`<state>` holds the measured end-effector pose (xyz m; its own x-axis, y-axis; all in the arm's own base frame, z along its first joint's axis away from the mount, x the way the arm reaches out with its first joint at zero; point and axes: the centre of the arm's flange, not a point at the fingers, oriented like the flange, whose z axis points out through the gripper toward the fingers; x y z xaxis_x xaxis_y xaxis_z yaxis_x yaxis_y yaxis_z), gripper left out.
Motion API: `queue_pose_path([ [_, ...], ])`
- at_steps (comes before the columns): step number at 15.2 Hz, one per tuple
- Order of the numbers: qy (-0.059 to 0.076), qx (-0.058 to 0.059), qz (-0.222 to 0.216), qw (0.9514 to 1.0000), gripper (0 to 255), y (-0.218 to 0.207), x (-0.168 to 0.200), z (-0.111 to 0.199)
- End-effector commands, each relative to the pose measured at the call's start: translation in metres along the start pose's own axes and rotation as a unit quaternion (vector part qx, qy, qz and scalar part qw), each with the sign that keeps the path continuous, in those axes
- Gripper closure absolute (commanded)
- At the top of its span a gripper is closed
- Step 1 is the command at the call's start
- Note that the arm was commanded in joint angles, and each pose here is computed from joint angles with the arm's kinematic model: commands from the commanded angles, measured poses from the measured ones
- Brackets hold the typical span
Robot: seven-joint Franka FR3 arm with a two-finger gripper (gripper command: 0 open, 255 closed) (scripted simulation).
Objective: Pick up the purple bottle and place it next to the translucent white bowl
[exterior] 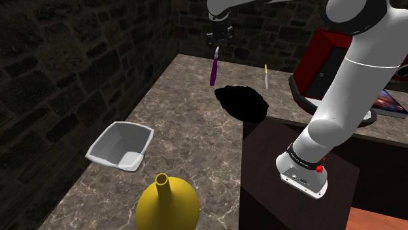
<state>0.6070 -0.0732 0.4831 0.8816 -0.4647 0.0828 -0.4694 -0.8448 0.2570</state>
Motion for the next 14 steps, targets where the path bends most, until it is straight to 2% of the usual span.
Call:
queue_pose_path([
  [1, 0.000, -0.010, 0.014, 0.9998, 0, -0.004, 0.025, 0.009],
  [4, -0.001, -0.024, 0.035, 0.9991, 0, -0.013, 0.062, 0.025],
  [5, -0.001, -0.026, 0.037, 0.9990, 0, -0.013, 0.066, 0.026],
  [12, -0.001, -0.026, 0.037, 0.9990, 0, -0.011, 0.065, 0.066],
  [14, -0.001, -0.026, 0.037, 0.9990, 0, -0.011, 0.065, 0.066],
])
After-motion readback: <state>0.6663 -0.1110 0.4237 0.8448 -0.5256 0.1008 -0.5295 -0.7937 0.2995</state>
